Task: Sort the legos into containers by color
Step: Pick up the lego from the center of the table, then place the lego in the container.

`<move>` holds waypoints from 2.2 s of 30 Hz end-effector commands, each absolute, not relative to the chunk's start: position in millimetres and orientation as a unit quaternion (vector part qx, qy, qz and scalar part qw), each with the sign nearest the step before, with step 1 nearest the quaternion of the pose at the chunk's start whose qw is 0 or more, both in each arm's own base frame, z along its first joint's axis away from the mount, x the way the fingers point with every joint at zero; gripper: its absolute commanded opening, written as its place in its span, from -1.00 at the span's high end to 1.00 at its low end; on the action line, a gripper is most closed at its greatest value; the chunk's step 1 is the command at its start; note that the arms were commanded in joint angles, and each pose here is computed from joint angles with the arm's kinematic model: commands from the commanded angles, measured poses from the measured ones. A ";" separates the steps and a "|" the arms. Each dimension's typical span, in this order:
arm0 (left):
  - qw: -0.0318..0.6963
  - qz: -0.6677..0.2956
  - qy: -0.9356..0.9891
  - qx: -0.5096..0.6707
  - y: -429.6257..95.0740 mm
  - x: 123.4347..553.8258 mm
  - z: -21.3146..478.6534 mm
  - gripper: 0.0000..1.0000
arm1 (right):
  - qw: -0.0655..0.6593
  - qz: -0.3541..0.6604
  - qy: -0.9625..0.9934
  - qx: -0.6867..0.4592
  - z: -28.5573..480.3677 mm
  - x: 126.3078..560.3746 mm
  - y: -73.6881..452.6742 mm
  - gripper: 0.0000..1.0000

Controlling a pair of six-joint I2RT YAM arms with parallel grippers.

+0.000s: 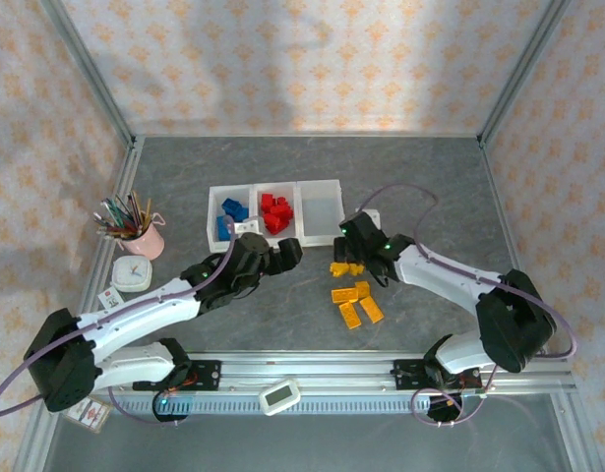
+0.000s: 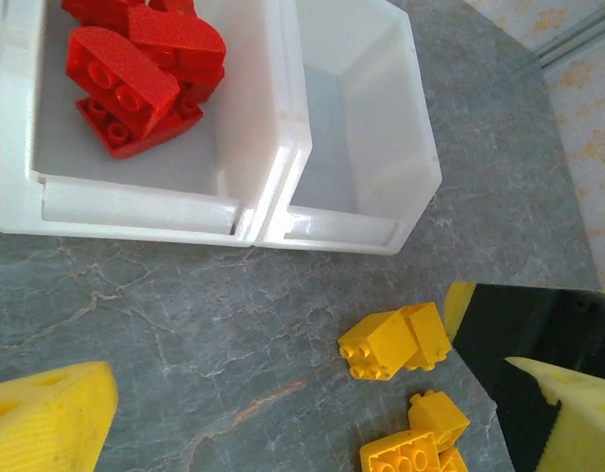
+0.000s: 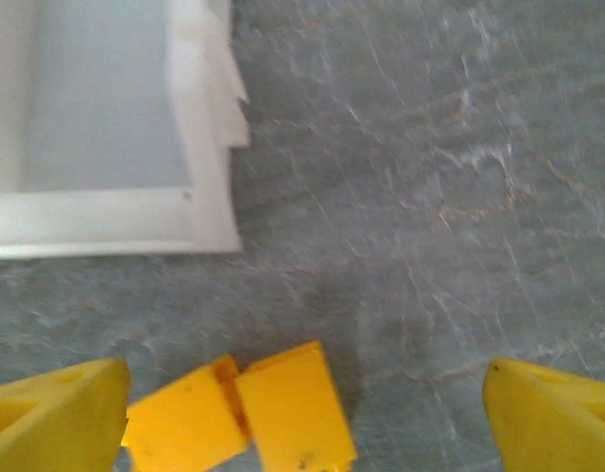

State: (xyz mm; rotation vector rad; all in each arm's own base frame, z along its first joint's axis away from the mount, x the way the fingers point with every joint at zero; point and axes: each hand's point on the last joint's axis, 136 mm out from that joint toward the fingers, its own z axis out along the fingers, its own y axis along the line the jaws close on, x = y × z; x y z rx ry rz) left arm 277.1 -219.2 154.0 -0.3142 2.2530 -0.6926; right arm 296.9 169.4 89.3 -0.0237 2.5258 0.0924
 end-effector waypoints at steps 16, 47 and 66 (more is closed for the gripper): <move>0.364 -0.271 0.883 -0.123 -235.0 283.6 144.2 -0.98 | 0.266 0.040 0.963 0.018 49.6 304.7 167.1 -0.57; 0.366 -0.258 0.885 -0.125 -231.2 284.6 147.7 -0.98 | 0.239 0.056 0.969 0.015 42.7 290.9 156.2 0.27; 0.427 -0.223 0.860 -0.171 -174.1 312.3 184.1 -0.98 | 0.358 0.101 0.927 -0.041 135.1 407.7 253.8 0.33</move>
